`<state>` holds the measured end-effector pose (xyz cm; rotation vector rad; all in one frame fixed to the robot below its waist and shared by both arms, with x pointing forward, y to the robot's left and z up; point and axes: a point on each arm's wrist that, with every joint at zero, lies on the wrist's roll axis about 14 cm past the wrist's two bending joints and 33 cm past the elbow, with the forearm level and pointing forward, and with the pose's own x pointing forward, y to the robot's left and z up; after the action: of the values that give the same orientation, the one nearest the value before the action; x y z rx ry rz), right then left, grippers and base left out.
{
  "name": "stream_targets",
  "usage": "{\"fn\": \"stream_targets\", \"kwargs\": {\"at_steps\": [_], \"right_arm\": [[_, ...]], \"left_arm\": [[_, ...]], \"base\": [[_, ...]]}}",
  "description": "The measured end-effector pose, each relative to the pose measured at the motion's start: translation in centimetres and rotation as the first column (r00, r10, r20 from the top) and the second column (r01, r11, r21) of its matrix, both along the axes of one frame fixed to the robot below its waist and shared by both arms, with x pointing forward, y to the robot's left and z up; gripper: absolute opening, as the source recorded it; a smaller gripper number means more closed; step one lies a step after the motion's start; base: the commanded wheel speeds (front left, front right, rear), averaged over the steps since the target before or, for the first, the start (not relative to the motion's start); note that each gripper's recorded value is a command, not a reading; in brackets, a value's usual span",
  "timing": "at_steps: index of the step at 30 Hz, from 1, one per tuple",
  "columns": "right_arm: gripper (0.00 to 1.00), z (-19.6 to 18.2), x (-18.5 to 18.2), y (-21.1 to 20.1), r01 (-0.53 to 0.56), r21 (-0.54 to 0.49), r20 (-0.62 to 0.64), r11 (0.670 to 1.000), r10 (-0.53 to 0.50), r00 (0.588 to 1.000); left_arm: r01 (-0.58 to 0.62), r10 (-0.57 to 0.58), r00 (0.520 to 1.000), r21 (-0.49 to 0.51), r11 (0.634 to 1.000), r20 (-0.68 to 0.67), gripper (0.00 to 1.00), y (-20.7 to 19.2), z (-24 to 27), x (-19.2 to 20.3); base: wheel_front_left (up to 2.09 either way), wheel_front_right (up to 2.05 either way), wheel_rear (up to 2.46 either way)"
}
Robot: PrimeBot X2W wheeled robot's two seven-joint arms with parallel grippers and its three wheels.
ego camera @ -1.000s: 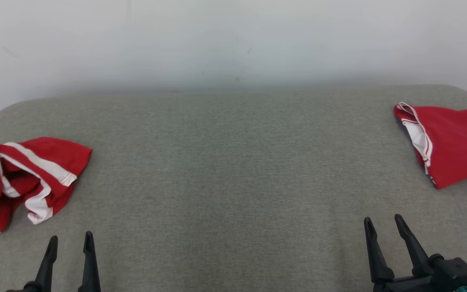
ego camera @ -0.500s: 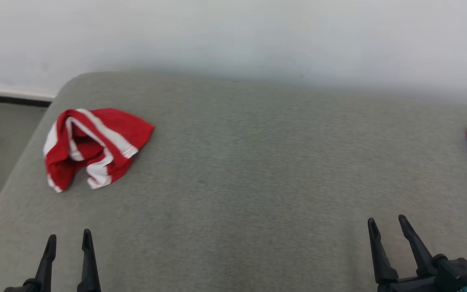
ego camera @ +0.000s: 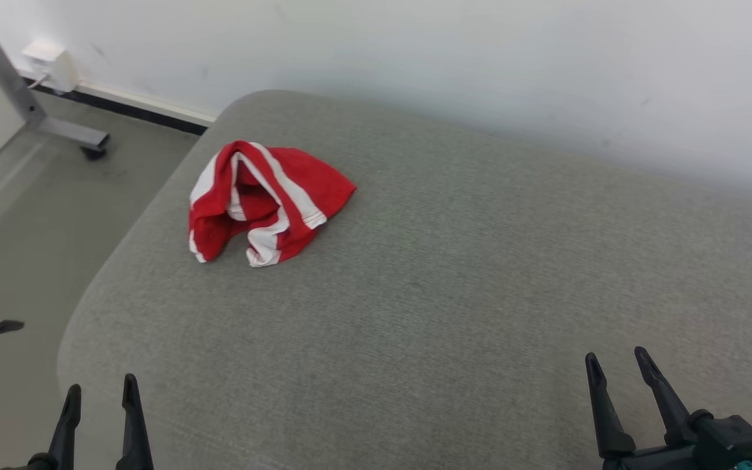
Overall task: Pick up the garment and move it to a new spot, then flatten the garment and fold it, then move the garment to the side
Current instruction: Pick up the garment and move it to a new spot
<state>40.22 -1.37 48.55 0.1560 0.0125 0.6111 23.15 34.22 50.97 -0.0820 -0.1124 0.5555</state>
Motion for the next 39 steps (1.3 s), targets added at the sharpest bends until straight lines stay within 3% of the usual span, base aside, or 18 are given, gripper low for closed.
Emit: {"fn": "stream_targets", "kwargs": {"at_steps": [8,16,31,39], "right_arm": [[1.0,0.2,-0.1,2.1,-0.06,0.002,0.007,0.998,0.06,0.998],[1.0,0.3,0.3,1.2,-0.038,-0.002,0.015,0.999,0.038,0.999],[1.0,0.8,5.9,-6.9,0.17,-0.026,0.085,0.985,-0.168,0.982],[1.0,-1.8,7.0,-12.8,0.32,-0.06,0.043,0.945,-0.318,0.947]], "left_arm": [[-0.062,0.062,0.998,-0.007,0.998,0.0,1.0,1.0,-0.1,-2.0],[-0.074,0.074,0.997,-0.016,0.997,0.03,1.0,1.7,0.6,-1.1],[0.074,-0.112,0.965,0.162,0.984,0.236,1.0,3.5,11.3,14.8],[0.177,-0.204,0.968,0.183,0.967,0.143,1.0,2.9,10.9,24.4]], "base": [[0.0,0.0,0.0],[0.0,0.0,0.0],[0.0,0.0,0.0],[0.0,0.0,0.0]]}}
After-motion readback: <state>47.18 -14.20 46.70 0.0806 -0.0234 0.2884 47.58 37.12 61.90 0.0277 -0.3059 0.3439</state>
